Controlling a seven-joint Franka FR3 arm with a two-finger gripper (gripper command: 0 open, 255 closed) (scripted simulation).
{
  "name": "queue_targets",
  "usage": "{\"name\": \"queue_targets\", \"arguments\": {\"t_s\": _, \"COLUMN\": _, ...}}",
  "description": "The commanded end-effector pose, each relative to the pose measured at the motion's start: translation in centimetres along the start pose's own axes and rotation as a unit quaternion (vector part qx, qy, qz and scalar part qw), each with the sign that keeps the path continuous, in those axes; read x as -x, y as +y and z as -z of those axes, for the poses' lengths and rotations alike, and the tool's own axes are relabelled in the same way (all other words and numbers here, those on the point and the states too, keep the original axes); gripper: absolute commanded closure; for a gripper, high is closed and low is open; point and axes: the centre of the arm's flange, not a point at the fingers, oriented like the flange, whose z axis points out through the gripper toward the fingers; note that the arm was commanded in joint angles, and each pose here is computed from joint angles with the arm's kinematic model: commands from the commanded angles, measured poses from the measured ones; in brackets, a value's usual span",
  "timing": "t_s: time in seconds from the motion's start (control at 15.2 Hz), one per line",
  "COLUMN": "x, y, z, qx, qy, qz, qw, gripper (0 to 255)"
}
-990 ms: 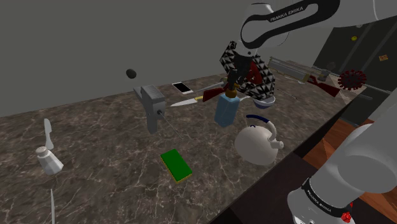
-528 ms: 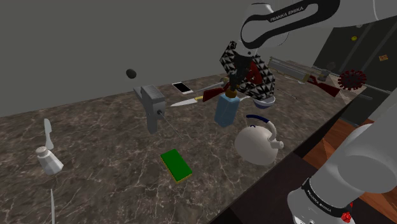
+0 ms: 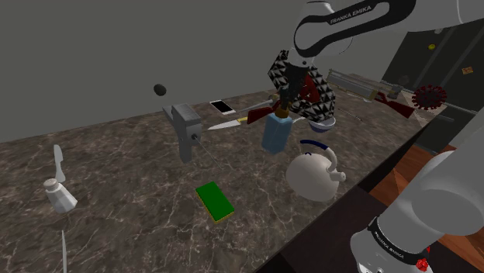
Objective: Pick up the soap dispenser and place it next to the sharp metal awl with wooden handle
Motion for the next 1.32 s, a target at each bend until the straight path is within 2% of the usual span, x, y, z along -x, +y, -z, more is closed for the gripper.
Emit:
{"name": "queue_targets", "arguments": {"t_s": 0.0, "x": 0.0, "y": 0.0, "z": 1.0, "qx": 0.0, "qy": 0.0, "qz": 0.0, "qw": 1.0, "gripper": 255}}
{"name": "queue_targets", "arguments": {"t_s": 1.25, "x": -0.1, "y": 0.1, "z": 11.0, "qx": 0.0, "qy": 0.0, "qz": 0.0, "qw": 1.0, "gripper": 255}}
